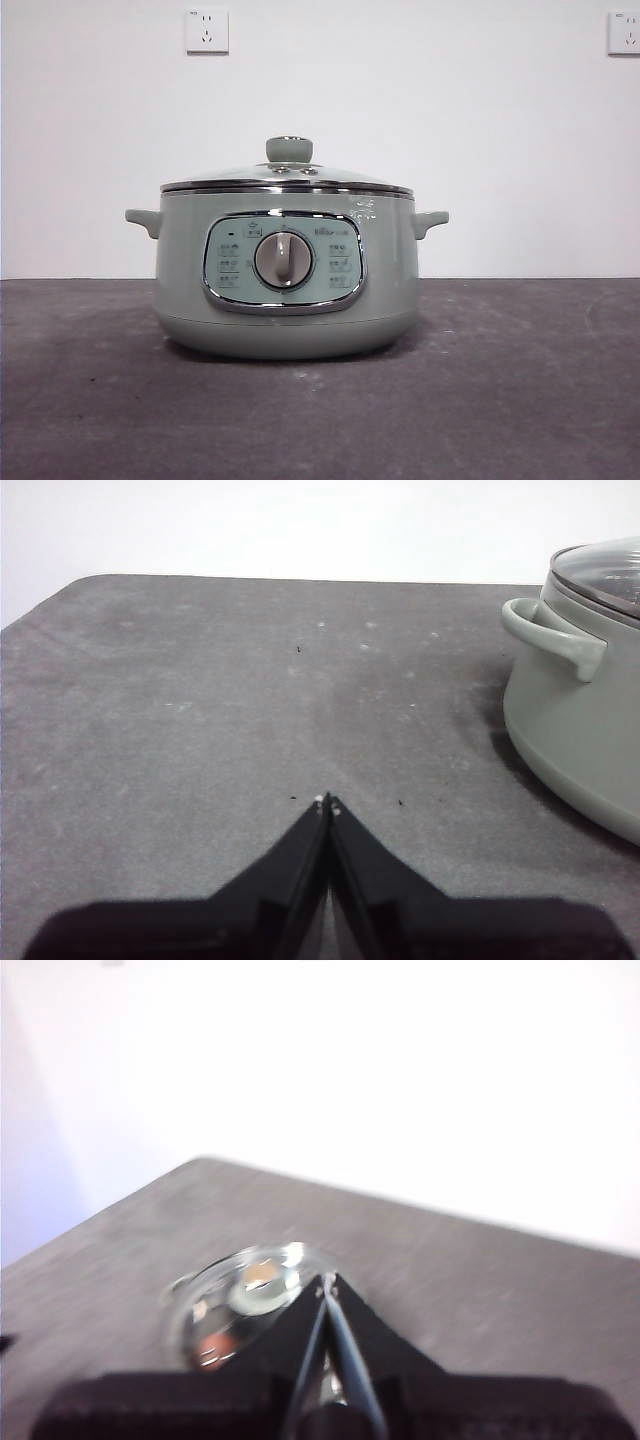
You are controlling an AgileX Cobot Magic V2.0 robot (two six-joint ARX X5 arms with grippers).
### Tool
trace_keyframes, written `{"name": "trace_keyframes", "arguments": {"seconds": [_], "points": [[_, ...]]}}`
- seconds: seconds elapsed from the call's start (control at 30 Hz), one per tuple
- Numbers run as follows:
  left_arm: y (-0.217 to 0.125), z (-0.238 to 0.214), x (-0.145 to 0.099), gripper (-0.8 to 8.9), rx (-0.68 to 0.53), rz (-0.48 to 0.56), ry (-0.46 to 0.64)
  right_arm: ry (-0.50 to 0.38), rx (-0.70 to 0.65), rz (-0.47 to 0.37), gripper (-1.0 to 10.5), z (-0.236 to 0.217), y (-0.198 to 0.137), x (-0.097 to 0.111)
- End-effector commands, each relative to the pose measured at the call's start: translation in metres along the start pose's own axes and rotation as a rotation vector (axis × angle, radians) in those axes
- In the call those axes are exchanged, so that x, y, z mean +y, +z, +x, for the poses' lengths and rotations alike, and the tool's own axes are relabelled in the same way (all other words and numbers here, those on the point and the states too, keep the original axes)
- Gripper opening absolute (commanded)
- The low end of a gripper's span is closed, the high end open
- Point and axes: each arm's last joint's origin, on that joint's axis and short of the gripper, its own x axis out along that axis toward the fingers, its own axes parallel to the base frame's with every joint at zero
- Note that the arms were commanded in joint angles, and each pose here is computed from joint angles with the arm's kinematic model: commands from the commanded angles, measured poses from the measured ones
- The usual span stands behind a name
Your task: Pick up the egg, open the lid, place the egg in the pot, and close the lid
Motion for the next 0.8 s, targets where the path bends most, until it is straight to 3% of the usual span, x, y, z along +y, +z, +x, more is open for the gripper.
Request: {"name": "trace_keyframes", "arguments": {"seconds": [0.03,0.23,0.37,0.53,0.8], "points": [[-0.004,0.001,0.001,-0.03,0.009,-0.01,0.004,-0.038,-0.047,-0.037,0.0,0.003,-0.027,-0.002],[-0.004,0.001,0.001,-0.03,0.009,-0.01,0.004,-0.063,-0.151,-0.065,0.0,0.009,-0.1,-0.001],[-0.004,0.001,0.001,-0.03,0.009,-0.01,0.004,-0.065,-0.166,-0.006,0.0,0.022,-0.154,-0.003],[-0.004,0.001,0.001,-0.03,0.009,-0.01,0.004,-0.131,-0.186,0.064,0.0,0.036,-0.208,-0.007],[-0.004,0.001,0.001,-0.03,0.009,-0.01,0.004,-0.254,-0.143,0.129,0.0,0.055,-0.264,-0.015]]}}
